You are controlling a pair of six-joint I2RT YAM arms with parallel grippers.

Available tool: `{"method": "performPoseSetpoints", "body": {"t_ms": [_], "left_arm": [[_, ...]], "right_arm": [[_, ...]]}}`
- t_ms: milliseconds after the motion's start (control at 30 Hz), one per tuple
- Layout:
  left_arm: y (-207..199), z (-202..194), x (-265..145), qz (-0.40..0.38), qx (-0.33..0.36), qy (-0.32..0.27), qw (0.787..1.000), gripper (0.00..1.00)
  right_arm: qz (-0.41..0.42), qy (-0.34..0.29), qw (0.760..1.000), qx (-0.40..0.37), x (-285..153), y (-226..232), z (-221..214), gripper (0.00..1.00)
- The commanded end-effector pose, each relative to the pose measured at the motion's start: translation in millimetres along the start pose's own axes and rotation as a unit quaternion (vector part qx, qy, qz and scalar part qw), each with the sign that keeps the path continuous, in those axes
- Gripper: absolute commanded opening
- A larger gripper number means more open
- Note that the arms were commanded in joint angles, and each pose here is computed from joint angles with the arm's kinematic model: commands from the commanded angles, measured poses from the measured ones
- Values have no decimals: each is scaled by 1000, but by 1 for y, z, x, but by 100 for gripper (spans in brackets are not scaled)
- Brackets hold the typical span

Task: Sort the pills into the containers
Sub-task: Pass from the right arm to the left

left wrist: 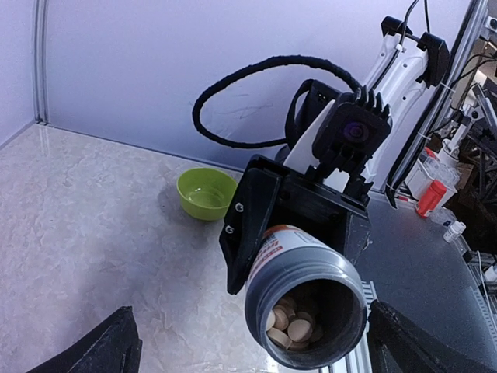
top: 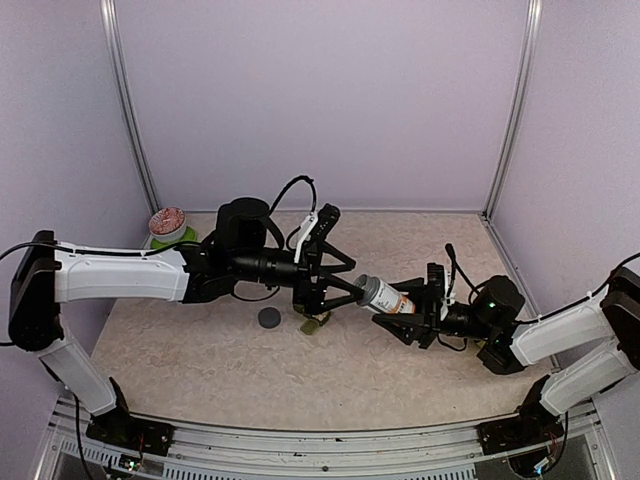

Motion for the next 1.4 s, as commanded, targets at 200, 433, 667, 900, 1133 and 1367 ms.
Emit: {"method": "performPoseSetpoints", "body": {"t_ms": [200,433,667,900,1133,1367], "left_arm": [[-2,6,13,-45,8,7,999,99],[-2,2,17,-60,5,16,998,98],[0,0,19,-59,6,21,998,86],[1,1,14,-65,5,10,998,64],[2,0,13,-74,0,9,997,50],[3,2,12,-71,-4,7,997,46]], "right_arm": [[-4,-5,1000,-7,5,-5,5,29],[-5,-2,1000,-6,6,-5,5,29],[-3,-1,1000,-5,6,-6,3,29],[-6,-1,1000,-6,5,-5,3,29],[-10,-4,1000,-8,5,-6,4,32],[-19,-5,1000,-6,6,-8,5,40]]}}
Point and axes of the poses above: each gripper's point midway between its finger pads, its own x axis out along the fingers, its own y axis along the line the jaws close on, z = x × y, the point moved 9 cm from there along -x, back along the fingers, and after that the axes turned 15 degrees about x, right-handed, at the moved point
